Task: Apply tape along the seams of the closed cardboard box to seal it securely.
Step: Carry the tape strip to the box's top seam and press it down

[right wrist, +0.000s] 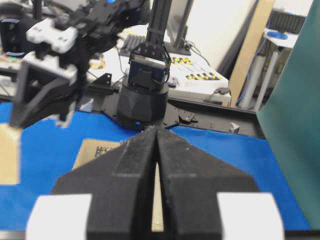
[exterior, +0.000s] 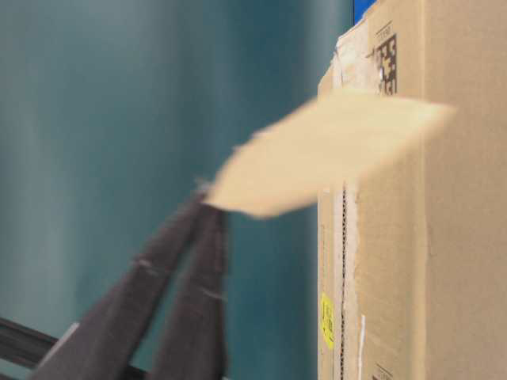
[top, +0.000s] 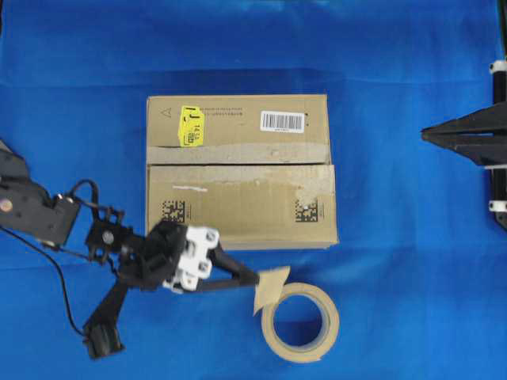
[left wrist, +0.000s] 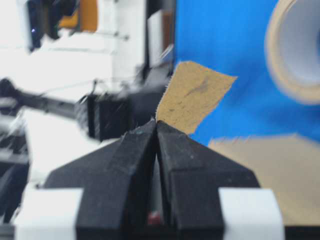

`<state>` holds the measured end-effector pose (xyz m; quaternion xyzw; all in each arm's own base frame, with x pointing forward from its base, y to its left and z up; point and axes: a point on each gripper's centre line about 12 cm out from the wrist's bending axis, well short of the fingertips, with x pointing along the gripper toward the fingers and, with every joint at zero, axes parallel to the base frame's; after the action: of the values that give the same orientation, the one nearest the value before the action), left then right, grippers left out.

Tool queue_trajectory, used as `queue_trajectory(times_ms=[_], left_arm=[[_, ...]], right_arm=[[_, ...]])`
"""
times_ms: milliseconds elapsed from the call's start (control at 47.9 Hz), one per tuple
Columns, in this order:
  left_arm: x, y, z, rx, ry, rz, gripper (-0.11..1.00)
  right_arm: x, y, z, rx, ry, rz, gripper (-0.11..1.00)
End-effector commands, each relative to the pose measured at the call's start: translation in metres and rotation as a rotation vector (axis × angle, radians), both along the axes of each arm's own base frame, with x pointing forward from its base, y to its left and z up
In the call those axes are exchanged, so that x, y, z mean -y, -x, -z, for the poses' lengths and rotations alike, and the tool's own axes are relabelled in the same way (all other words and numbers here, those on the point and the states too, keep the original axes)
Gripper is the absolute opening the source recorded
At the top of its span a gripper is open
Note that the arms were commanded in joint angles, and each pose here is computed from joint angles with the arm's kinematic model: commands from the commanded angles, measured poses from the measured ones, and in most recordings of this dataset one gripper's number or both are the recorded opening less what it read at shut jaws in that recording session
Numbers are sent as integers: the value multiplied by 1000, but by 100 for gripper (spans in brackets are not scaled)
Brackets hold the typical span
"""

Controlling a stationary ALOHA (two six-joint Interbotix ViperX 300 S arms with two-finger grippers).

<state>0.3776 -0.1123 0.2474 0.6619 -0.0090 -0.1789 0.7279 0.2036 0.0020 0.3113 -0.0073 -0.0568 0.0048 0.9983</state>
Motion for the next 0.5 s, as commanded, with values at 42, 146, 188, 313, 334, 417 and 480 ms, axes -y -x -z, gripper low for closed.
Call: queue_trajectory(times_ms=[42, 146, 188, 313, 334, 417, 480], left_arm=[[-27, 1, -23, 67, -16, -61, 0], [-49, -1, -27, 84, -50, -111, 0], [-58, -2, -25, 78, -64, -129, 0], [-79, -3, -18, 5, -109, -174, 0], [-82, -3, -17, -8, -113, -181, 0], [-91, -3, -12, -52, -123, -200, 0], [-98, -3, -8, -82, -127, -216, 0]], right_arm=[[0, -5, -3, -2, -2, -2, 0], [0, -7, 0, -14, -1, -2, 0], [-1, -8, 1, -17, 0, -4, 0], [0, -9, 2, -21, -1, -2, 0], [0, -9, 3, -23, 0, -2, 0], [-1, -9, 3, -25, 0, -4, 0], [0, -9, 3, -26, 0, -2, 0]])
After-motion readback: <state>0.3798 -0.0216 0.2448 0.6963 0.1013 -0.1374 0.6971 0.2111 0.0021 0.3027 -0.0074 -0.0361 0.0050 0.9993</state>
